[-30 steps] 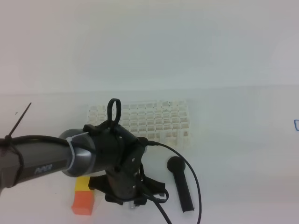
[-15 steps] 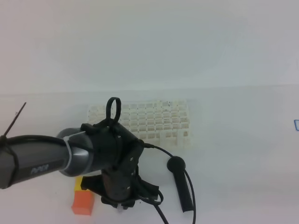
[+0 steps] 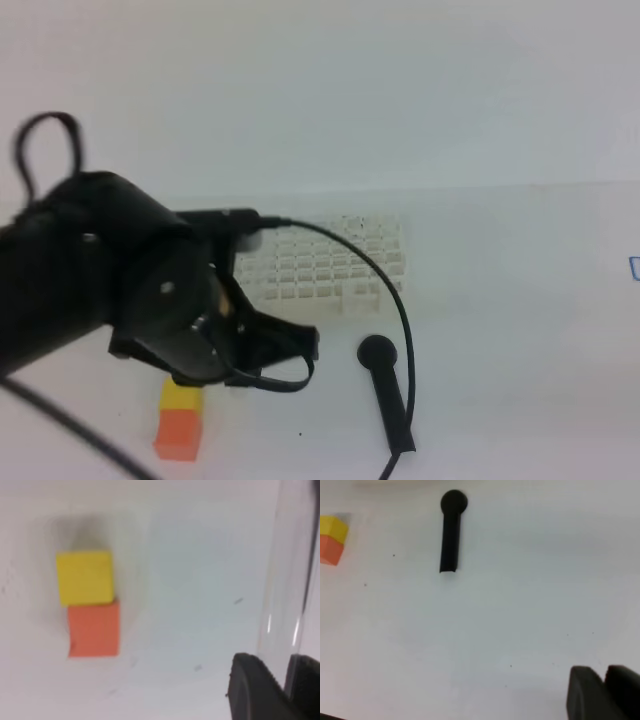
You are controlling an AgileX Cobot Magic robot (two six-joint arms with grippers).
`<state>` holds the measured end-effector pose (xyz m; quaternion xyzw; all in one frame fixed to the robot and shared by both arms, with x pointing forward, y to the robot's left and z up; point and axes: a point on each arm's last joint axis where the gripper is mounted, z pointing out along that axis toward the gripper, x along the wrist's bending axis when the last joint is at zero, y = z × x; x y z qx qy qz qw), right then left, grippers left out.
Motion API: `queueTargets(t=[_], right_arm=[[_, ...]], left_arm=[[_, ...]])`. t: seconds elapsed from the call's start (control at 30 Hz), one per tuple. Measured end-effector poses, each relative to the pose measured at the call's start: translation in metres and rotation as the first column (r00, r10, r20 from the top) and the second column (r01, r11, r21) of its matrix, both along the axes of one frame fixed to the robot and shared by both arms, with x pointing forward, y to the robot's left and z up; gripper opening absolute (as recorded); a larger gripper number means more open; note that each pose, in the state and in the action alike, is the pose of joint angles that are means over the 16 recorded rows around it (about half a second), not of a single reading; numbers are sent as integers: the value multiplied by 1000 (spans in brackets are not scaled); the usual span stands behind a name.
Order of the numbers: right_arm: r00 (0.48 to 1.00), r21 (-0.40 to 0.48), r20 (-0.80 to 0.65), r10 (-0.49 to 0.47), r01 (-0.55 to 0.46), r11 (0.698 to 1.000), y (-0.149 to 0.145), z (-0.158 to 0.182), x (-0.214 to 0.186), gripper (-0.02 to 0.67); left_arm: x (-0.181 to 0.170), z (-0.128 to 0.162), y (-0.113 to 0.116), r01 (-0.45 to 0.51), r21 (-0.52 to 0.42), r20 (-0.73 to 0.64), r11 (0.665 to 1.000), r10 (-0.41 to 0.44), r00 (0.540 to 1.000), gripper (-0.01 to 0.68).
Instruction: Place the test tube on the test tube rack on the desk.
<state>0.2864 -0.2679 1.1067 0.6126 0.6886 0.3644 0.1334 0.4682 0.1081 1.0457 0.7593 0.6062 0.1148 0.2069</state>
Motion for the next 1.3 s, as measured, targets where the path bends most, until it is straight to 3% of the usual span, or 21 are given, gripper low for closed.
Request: queueTargets(t=[0.17,0.33,0.57,0.73,0.93,1.3], right_arm=[[997,47,46,62,-64,997,7,4,1,91],[978,98,144,150,-165,981,15,13,2,91],[900,123,338,275,-332,935,28,28,2,91],[819,115,465,335,-431,895,34,39,1,91],[737,96,550,392,-522,848,40,46,3,91],[678,70,557,480,-614,786,49,44,32,91]], left_arm=[[-26,47,23,61,-188,228,980,-17,973,7],[-60,70,49,222,-330,502,917,-28,864,0],[-109,54,77,499,-363,768,787,-50,638,13],[-132,29,85,625,-337,844,704,-68,532,13],[-142,12,87,679,-325,867,659,-79,492,20],[-144,7,86,695,-304,877,651,-93,471,13]])
